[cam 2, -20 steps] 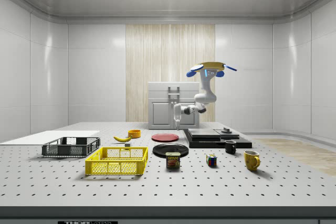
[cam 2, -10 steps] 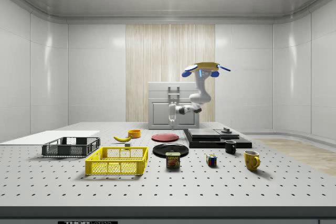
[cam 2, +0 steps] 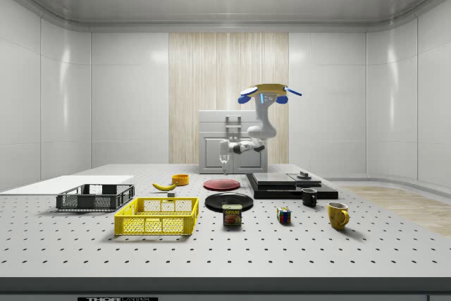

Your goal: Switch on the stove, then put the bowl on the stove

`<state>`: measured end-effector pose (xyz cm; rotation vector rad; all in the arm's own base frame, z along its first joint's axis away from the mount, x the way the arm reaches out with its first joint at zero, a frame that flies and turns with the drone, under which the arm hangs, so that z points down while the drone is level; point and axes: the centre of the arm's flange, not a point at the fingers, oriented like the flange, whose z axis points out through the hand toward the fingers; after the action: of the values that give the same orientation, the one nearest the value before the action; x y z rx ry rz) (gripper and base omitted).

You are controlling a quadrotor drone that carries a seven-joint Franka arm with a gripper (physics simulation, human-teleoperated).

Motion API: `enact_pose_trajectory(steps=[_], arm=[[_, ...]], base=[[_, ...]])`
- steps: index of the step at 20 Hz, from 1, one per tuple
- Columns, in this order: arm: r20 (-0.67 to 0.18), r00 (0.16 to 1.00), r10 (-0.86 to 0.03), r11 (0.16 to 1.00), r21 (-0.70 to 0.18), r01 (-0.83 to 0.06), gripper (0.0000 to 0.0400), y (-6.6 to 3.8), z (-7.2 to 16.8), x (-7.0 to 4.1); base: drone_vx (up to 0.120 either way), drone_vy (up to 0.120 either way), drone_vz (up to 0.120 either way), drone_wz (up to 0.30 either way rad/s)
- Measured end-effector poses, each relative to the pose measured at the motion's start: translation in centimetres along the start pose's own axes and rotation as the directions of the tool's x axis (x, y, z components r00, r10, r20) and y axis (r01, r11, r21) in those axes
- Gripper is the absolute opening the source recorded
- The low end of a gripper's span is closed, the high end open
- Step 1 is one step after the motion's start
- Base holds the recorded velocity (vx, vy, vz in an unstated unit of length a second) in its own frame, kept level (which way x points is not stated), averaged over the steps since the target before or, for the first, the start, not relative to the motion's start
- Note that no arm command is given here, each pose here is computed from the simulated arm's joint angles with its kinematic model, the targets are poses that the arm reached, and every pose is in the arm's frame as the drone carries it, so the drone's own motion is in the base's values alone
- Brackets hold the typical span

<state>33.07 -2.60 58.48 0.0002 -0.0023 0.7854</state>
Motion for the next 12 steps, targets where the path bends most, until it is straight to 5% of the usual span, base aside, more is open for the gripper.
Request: enact_pose_trajectory(steps=[12], arm=[[0.000,1.000,0.000,1.000,0.000,0.000,0.0400,0.00,0.00,0.00]], base=[[0.120,0.000,0.000,0.000]])
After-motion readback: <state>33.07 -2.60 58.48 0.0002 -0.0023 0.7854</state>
